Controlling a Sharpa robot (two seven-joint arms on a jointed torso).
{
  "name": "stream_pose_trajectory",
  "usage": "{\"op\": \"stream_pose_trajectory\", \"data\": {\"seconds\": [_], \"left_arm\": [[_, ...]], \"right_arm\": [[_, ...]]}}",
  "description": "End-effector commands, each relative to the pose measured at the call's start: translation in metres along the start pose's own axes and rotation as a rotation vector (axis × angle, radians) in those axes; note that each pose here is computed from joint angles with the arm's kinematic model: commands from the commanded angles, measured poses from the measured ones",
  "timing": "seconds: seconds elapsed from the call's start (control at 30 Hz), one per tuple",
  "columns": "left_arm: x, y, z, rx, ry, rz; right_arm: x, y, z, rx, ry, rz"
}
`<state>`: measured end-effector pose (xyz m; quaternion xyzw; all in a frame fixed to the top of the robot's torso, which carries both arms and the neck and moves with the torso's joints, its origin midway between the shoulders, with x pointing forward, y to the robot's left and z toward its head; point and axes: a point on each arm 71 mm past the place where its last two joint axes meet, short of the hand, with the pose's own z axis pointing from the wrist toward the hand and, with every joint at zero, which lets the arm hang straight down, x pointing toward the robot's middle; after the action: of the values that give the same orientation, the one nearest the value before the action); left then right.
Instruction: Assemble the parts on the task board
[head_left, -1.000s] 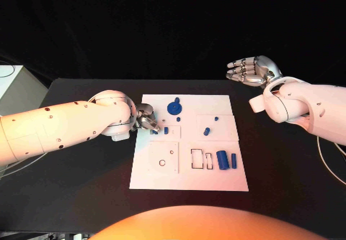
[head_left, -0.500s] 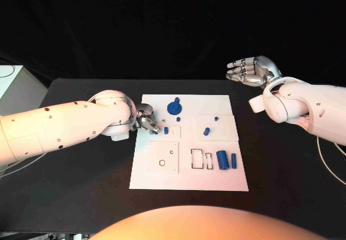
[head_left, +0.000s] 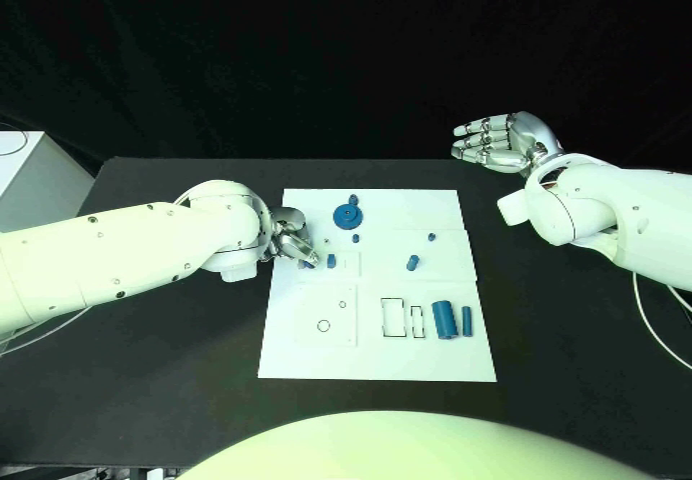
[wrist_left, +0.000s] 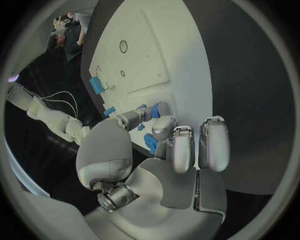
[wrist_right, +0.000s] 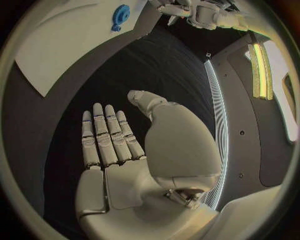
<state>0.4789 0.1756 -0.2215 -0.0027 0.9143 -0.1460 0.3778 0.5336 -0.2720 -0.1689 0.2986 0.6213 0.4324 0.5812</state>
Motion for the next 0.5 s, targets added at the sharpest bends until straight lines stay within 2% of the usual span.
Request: {"op": "stream_pose_trajectory", "data": {"seconds": [0.03,0.5], "left_arm": [[0.0033,0.0025,0.0017,-0.011,0.022,0.0],[0.0025,0.0027,0.0029,-0.012,0.02,-0.019]], "right_arm": [[0.0012,0.0007,-0.0004,-0.009,0.014,0.002],[0.0006,0.0005,-0.0011,-0.009,0.012,0.002]]}}
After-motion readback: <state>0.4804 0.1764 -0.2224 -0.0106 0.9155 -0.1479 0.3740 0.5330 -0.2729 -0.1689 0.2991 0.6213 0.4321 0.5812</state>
